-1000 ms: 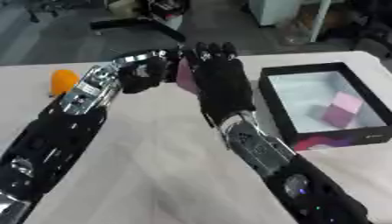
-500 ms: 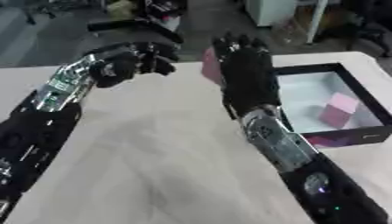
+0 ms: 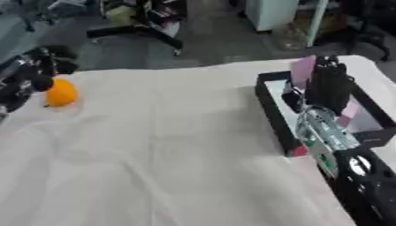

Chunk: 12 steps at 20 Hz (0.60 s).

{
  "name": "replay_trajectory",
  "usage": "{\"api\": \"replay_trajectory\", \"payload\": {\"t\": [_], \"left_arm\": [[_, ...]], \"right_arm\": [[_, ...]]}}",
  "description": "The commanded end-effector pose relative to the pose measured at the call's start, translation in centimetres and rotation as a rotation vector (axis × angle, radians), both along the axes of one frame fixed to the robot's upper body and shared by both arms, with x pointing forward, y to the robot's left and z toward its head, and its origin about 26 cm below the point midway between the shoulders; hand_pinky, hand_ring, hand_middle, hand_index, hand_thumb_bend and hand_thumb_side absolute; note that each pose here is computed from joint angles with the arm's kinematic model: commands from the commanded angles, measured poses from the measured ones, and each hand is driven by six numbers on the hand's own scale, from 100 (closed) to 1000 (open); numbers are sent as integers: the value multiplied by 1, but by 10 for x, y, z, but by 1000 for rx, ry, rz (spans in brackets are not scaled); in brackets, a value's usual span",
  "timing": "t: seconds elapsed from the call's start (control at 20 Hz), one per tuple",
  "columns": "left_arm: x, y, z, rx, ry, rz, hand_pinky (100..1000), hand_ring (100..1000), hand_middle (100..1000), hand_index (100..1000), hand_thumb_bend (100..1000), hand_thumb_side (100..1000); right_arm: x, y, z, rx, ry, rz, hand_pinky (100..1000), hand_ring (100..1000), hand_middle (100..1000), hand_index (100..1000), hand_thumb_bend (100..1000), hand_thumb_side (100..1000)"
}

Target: Pick up the objects with one hand, pass them to the other hand, and then place them into the box on the other side of the table.

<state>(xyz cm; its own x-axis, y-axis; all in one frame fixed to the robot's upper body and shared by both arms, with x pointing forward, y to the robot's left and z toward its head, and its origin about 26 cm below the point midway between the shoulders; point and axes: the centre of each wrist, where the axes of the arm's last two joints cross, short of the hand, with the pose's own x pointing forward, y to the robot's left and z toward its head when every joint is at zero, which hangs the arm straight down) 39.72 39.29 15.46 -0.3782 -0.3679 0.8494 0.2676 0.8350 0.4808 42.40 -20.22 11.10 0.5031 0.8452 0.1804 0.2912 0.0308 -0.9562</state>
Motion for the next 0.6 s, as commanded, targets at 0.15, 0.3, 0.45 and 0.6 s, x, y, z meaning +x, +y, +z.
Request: {"api": "replay_trajectory", "payload": {"t": [0.15,0.3,0.45,0.6], "left_arm": [[-7,39,6,144,-41,265,864,782,782,885,907,550],[-8,54,-6,215,-19,383,864,785,784,887,900,541],[-8,66,-13,291,-5,462,866,789,789,891,902,528],[-8,76,-16,364,5,510,866,792,793,895,898,514]], "right_arm": [[17,-41,-11,115,84,-127,782,876,896,1000,227,754],[18,-47,-9,127,75,-142,826,900,908,1000,296,758],[16,-43,-2,98,66,-119,900,917,925,1000,346,712],[13,-37,5,75,113,-74,1000,959,964,1000,398,581]]}}
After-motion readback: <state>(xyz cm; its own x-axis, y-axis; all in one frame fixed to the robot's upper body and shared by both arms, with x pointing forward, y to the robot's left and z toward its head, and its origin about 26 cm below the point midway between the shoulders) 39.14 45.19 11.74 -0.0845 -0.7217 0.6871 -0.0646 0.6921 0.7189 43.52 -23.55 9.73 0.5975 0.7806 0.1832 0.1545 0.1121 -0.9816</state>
